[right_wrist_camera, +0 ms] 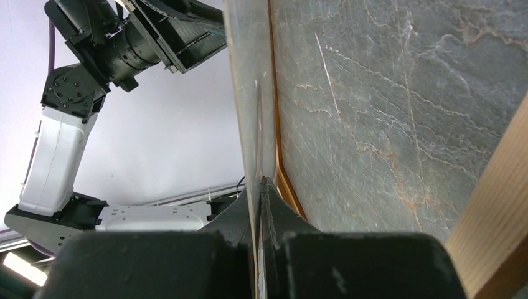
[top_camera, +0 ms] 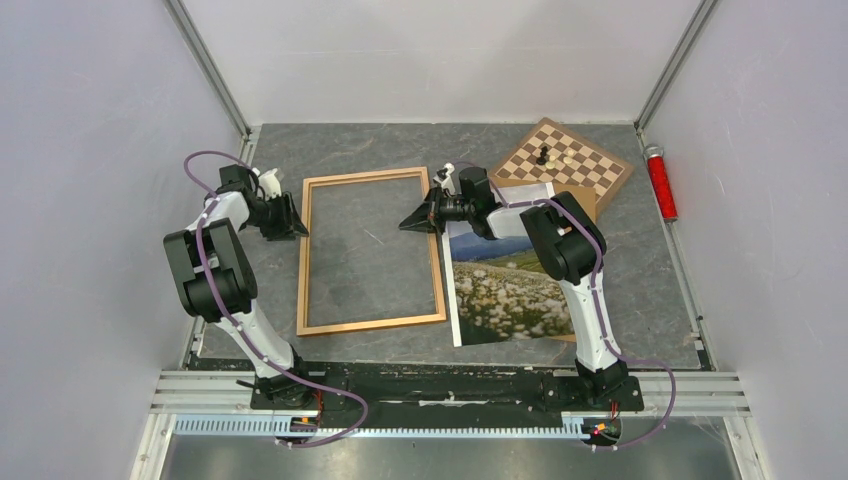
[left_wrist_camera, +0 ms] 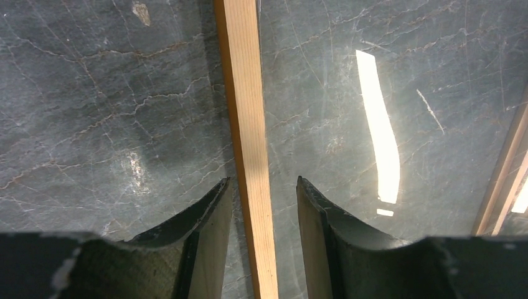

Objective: Put the photo into the frame

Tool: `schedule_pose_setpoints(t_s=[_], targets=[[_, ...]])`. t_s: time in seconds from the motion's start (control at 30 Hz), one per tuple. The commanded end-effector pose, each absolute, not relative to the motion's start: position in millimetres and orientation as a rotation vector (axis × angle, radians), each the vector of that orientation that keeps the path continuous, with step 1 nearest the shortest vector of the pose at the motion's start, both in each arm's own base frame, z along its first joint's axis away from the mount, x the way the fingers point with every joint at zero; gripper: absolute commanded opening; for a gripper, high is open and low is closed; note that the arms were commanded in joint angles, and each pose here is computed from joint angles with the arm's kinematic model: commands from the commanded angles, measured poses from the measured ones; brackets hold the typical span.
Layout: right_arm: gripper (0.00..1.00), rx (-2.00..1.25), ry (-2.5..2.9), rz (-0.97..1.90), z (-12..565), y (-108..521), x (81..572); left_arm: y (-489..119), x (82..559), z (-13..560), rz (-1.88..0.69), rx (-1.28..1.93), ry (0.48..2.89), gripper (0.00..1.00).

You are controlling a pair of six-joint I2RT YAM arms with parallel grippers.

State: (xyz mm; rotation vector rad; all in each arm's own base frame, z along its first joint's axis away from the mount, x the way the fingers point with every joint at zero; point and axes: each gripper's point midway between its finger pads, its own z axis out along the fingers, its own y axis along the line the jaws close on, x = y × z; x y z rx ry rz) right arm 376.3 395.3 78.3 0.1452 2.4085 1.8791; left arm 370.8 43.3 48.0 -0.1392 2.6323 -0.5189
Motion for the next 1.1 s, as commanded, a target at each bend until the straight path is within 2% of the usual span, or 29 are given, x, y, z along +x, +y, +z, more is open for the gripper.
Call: schedule_pose_setpoints(t_s=[0.0,1.07], targets=[[0.00,0.035,2.302,1.948,115.2,402.3,375.8,44.2,382.1,61.8,-0.512,-0.082,2.583,0.49],[0.00,0.054,2.291,1.988,118.4,402.3,369.5,44.9,383.1,62.5,-0.506,-0.079,2.583,0.49]])
